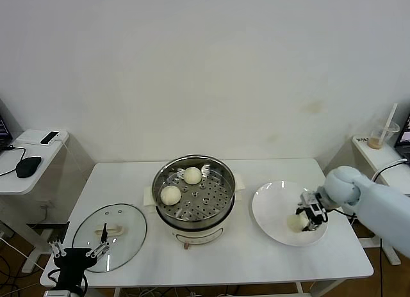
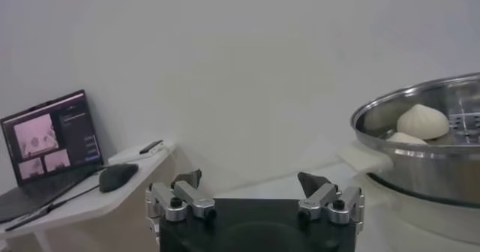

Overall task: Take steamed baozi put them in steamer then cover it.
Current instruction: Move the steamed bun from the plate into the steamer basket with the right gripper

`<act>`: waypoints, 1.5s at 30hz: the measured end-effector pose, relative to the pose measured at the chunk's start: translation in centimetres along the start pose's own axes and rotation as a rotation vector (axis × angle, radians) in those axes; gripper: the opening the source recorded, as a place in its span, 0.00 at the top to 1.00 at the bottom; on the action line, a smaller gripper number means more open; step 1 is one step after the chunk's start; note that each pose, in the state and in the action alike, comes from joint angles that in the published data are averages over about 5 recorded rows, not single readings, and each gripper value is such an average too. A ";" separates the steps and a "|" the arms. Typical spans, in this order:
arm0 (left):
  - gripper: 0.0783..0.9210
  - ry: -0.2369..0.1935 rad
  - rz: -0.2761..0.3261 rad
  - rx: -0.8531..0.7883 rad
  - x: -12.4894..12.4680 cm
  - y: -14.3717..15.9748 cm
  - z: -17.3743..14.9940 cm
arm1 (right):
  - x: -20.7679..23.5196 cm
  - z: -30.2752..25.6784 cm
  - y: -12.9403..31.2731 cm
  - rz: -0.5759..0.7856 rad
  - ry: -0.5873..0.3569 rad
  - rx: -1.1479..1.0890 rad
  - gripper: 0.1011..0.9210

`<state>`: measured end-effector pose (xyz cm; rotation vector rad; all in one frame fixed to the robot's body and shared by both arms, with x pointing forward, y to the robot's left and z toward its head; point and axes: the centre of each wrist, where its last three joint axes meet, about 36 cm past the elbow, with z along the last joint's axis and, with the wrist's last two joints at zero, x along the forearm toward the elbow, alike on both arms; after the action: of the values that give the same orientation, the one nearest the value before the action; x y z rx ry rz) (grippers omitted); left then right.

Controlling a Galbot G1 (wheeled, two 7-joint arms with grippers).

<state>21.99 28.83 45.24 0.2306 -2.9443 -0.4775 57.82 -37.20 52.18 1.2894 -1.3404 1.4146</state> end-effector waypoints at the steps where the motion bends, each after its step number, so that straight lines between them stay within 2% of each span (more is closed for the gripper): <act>1: 0.12 -0.001 0.000 0.000 0.0 0.0 0.0 | 0.6 0.0 -0.4 0.010 -0.003 -0.002 0.42; 14: 0.12 -0.007 0.003 -0.005 0.1 0.2 -0.3 | 10.0 -2.4 -6.8 0.157 -0.067 0.026 0.42; 25: 0.12 -0.003 -0.012 0.001 0.0 0.3 -0.2 | 15.9 -12.1 -11.9 0.245 -0.133 0.183 0.42; 34: 0.12 0.008 -0.033 0.002 0.3 0.6 -0.1 | 14.7 -21.4 -13.4 0.215 -0.167 0.360 0.42; 45: 0.12 0.001 -0.056 0.005 0.7 0.9 -0.6 | 9.2 -29.5 -11.9 0.142 -0.187 0.595 0.42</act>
<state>21.26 29.33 46.18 0.3149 -2.9448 -0.4773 63.23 -7.47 65.62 1.7686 -1.1859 1.9218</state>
